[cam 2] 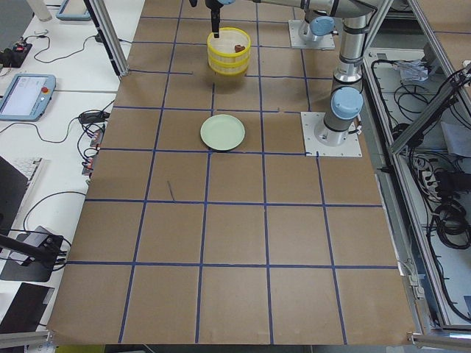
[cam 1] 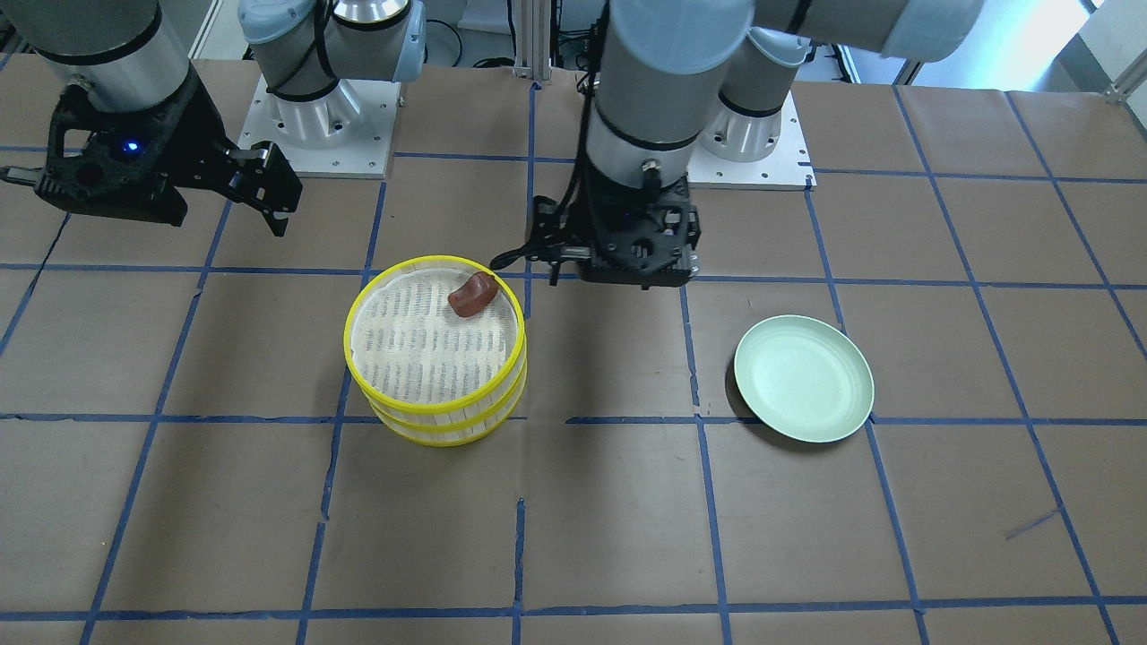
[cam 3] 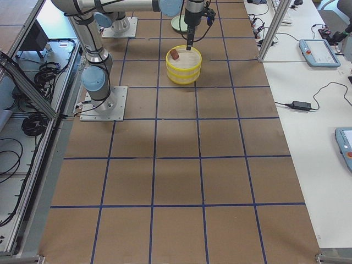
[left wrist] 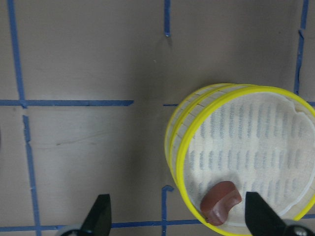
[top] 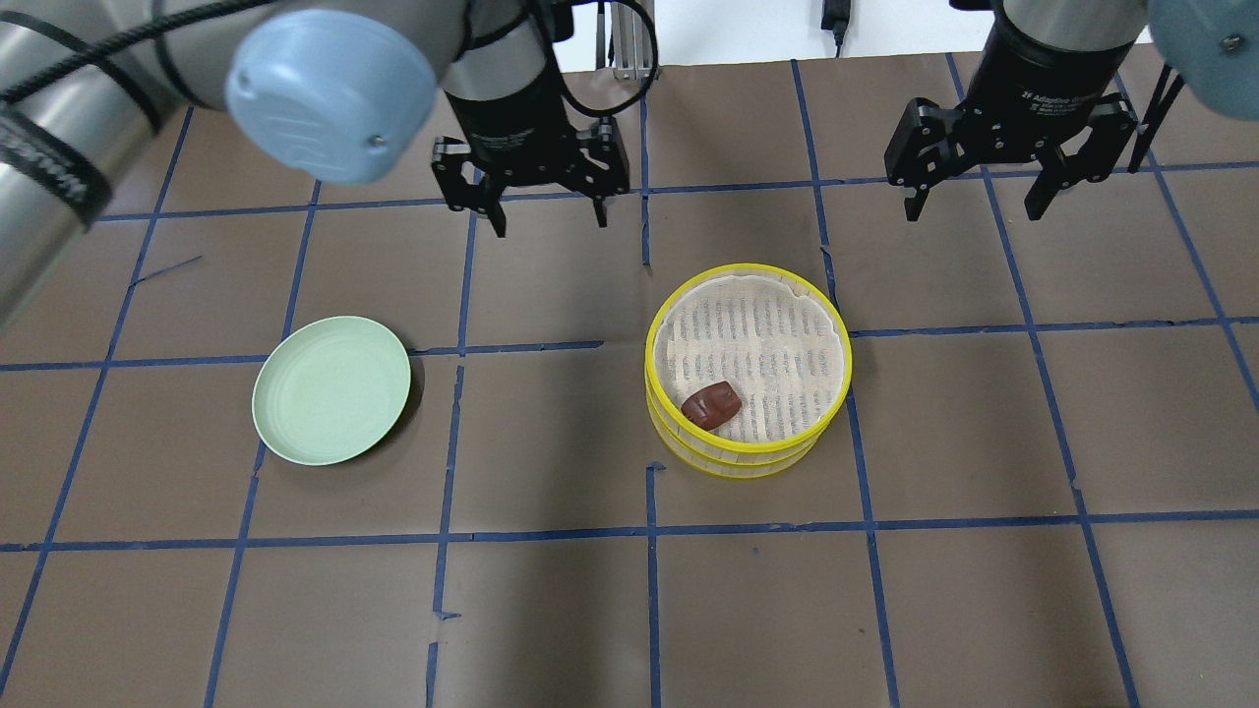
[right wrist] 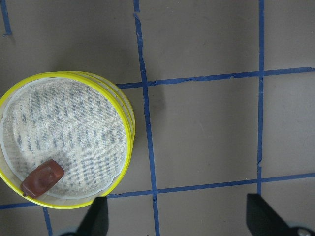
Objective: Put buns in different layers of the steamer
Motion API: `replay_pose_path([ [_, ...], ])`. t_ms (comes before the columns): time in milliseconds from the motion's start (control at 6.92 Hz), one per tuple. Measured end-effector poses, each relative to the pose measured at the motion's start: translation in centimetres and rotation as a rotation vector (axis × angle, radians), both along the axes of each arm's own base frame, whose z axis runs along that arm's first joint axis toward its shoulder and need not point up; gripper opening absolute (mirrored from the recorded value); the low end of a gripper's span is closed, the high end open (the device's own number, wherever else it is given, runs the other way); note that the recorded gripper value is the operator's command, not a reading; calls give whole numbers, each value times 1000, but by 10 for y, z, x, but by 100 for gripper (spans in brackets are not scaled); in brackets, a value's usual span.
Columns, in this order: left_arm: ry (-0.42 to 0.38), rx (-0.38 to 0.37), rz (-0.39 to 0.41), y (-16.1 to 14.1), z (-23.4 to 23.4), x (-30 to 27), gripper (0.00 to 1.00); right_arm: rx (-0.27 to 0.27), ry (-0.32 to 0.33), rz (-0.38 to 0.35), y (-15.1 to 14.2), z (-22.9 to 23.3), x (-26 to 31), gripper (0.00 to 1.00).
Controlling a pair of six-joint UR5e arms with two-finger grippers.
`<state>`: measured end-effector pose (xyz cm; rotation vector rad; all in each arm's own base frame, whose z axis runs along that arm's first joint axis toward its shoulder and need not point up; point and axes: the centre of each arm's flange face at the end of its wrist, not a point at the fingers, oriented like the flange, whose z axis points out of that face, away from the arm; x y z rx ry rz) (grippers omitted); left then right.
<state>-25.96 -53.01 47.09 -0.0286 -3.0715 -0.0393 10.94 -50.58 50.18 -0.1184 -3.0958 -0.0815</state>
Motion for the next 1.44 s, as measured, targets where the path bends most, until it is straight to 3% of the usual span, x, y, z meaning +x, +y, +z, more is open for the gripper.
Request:
replay_pose_path([
  [289, -38, -4, -66, 14, 11, 89, 100, -12, 0, -2, -2, 3, -6, 100],
  [578, -67, -32, -64, 16, 18, 133, 100, -12, -2, 15, -2, 2, -7, 100],
  [1444, -111, -33, -67, 17, 15, 139, 100, -10, -5, 39, -1, 2, -5, 100],
])
